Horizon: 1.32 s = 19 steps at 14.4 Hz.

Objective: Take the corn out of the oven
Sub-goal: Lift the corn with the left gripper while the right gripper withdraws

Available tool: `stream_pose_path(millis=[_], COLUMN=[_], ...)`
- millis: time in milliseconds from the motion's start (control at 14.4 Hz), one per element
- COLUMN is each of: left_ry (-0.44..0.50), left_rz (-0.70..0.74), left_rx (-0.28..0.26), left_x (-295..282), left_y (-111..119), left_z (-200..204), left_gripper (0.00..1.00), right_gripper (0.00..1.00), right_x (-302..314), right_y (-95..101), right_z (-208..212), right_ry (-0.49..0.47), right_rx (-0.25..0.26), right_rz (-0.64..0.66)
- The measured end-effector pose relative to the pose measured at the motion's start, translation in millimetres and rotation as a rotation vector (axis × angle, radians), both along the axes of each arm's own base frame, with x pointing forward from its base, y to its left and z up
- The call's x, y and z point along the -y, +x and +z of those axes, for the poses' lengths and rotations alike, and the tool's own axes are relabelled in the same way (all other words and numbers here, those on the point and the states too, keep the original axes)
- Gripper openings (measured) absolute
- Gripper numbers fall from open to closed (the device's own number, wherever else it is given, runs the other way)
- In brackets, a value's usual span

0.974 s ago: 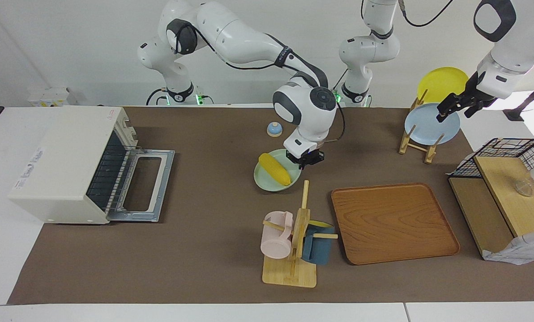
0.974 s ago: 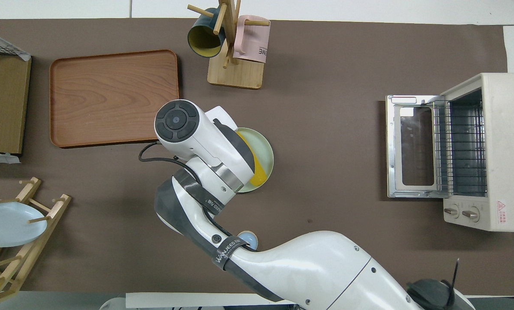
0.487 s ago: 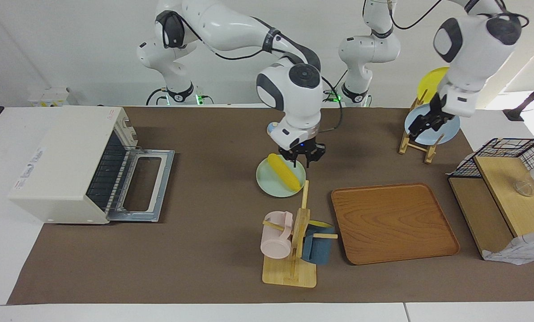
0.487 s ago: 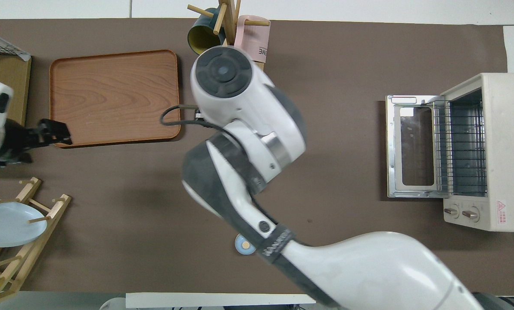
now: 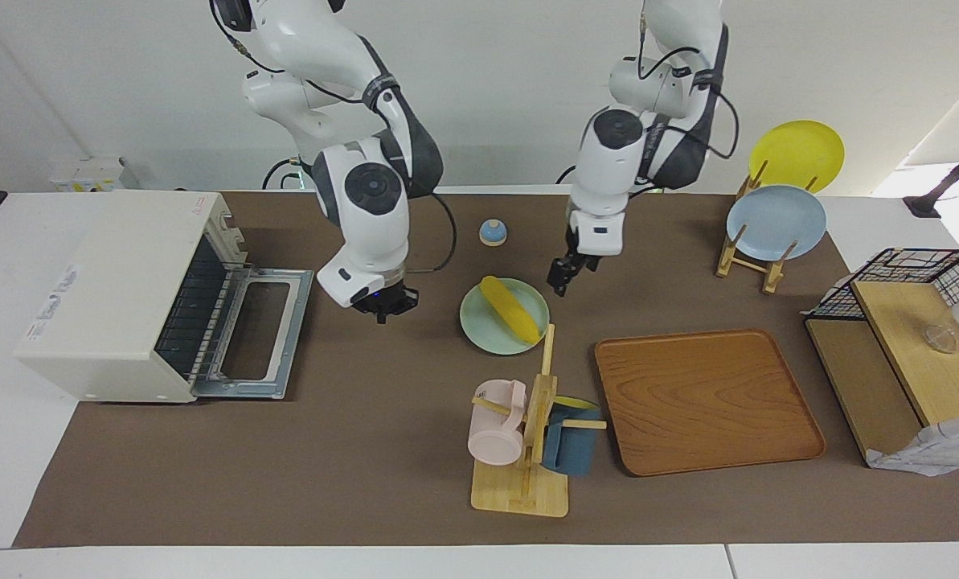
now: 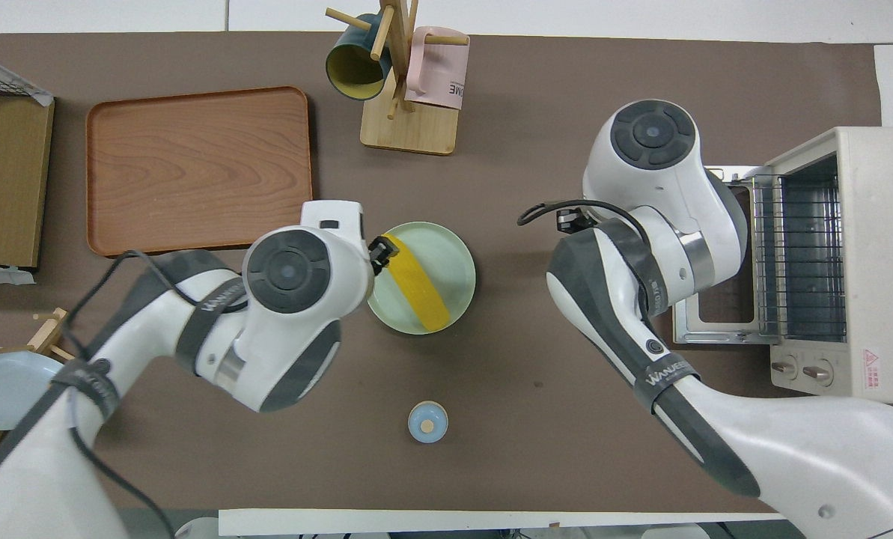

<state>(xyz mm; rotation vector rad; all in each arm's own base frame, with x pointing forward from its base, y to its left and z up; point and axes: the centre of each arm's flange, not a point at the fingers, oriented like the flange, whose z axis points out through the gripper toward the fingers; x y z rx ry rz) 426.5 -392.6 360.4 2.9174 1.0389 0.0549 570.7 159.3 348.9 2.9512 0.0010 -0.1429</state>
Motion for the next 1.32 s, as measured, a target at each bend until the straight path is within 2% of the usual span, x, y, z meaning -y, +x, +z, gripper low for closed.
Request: stream_pose_path(millis=[209, 278, 348, 417, 557, 626, 696, 835, 1043, 1183, 1322], left_ry=[0.006, 0.012, 0.026, 0.044, 0.076, 0.082, 0.081, 0.078, 0.084, 0.089, 0.095], left_rz=[-0.005, -0.013, -0.046, -0.099, -0.169, -0.183, -0.188, -0.228, -0.382, -0.495, -0.592], left_rx=[-0.008, -0.012, -0.014, -0.022, -0.047, -0.048, -0.037, -0.014, 0.01, 0.03, 0.024], left_x=[41, 47, 50, 52, 50, 47, 39, -6, -130, -218, -268], left_y=[4, 7, 8, 7, 9, 14, 25, 65, 141, 178, 193], left_z=[-33, -41, -47, -50, -45, -40, -31, -4, 19, 16, 2], left_gripper=[1.0, 0.92, 0.92, 0.86, 0.6, 0.5, 0.48, 0.48, 0.48, 0.48, 0.48], right_gripper=[0.01, 0.01, 0.01, 0.01, 0.01, 0.01, 0.01, 0.01, 0.01, 0.01, 0.01], right_x=[35, 42, 50, 56, 61, 64, 68, 73, 63, 62, 75], right_y=[-6.7, -8.0, -8.7, -8.7, -9.1, -9.3, -10.1, -10.9, -12.1, -4.4, 6.5], right_z=[-21, -26, -30, -34, -44, -50, -56, -61, -56, -31, 22], right_ry=[-0.068, -0.081, -0.086, -0.085, -0.087, -0.091, -0.096, -0.122, -0.185, -0.213, -0.227], right_rx=[-0.036, -0.043, -0.05, -0.052, -0.052, -0.047, -0.043, -0.043, -0.059, -0.118, -0.169], right_rz=[0.012, 0.011, 0.002, -0.004, -0.002, 0.003, 0.008, 0.033, 0.108, 0.168, 0.213])
